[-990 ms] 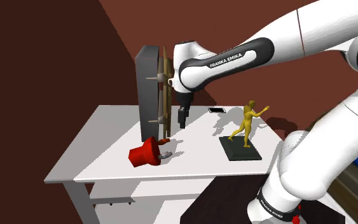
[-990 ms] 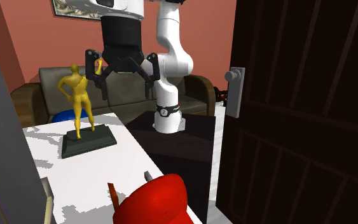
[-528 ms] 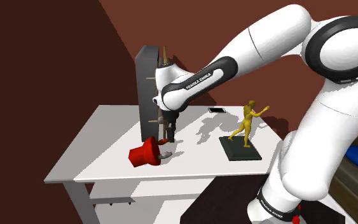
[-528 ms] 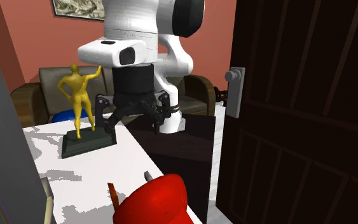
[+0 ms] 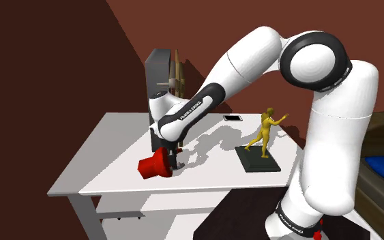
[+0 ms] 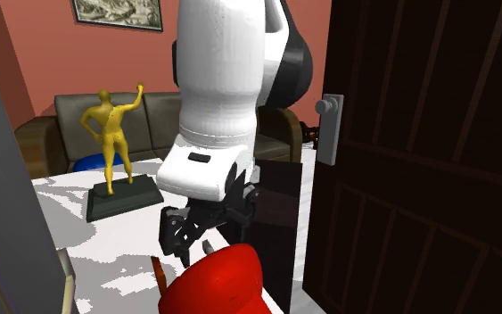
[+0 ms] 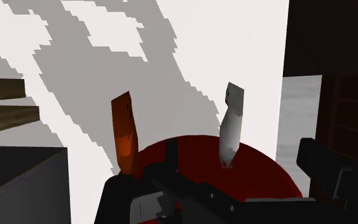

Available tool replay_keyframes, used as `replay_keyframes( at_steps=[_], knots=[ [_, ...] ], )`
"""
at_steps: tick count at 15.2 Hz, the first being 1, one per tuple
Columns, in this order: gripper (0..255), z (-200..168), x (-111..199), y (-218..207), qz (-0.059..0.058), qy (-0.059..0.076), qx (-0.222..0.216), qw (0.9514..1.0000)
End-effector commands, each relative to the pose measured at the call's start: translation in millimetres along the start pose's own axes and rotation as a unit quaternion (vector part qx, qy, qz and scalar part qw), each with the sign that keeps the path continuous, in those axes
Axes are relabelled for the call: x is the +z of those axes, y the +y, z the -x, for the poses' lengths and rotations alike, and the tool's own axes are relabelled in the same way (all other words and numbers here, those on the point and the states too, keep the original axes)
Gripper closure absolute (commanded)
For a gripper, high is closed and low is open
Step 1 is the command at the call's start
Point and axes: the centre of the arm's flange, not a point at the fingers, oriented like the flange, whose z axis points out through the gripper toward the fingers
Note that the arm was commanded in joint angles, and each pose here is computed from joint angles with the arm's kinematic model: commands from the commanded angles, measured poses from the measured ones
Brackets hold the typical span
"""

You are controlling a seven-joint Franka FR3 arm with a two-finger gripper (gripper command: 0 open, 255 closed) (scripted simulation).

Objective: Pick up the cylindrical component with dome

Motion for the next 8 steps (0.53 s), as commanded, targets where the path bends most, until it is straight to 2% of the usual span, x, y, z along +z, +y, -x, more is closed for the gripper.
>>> replay_keyframes(
  at_steps=[1, 8],
  knots=[
    [0, -4.7, 10.3, -1.4, 0.0, -0.001, -0.005, 1.0],
    [0, -9.9, 39.3, -1.6, 0.0, -0.001, -0.005, 1.0]
  ],
)
